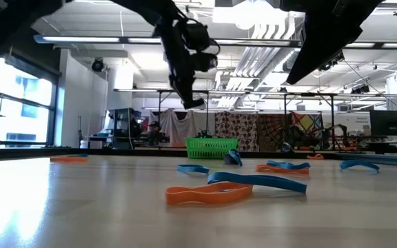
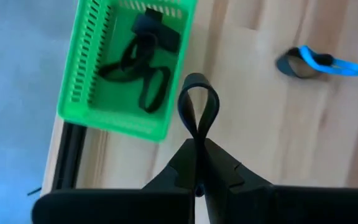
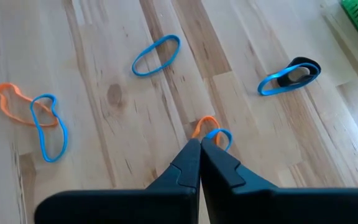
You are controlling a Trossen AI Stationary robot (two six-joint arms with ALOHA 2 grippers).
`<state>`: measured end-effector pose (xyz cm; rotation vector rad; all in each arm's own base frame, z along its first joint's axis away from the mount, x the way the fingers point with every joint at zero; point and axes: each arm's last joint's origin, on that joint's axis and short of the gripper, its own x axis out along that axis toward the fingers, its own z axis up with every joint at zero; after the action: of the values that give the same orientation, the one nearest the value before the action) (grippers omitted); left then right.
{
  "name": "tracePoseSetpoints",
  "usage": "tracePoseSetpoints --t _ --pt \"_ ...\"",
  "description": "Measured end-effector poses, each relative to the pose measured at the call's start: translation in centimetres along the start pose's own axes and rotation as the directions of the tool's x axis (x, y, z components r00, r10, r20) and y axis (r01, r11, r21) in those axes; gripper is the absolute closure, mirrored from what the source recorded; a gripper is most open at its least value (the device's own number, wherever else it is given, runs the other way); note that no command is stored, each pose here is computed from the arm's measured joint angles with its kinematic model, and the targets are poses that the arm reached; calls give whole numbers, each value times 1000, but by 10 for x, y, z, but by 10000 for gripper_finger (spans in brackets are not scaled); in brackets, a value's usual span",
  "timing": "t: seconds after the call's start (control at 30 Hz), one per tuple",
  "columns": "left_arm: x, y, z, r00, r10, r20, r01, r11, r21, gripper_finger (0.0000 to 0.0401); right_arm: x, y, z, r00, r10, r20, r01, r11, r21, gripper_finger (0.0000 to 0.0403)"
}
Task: Sort rubber bands into baskets
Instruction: Put the black rubber band into the green bin
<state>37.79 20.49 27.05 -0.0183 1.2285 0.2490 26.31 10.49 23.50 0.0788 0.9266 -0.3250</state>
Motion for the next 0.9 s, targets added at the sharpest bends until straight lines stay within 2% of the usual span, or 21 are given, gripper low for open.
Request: tracePoseSetpoints --t 0.2,0.53,0.9 --pt "32 21 10 1000 -5 -16 5 1000 8 401 0 0 0 1000 1 2 -1 1000 3 403" --pt "83 44 -1 994 -64 -90 63 998 -15 401 0 1 1 1000 3 12 -3 1000 9 403" --pt "92 48 1 997 -45 -64 44 999 -10 401 0 1 1 1000 5 16 -5 1000 9 403"
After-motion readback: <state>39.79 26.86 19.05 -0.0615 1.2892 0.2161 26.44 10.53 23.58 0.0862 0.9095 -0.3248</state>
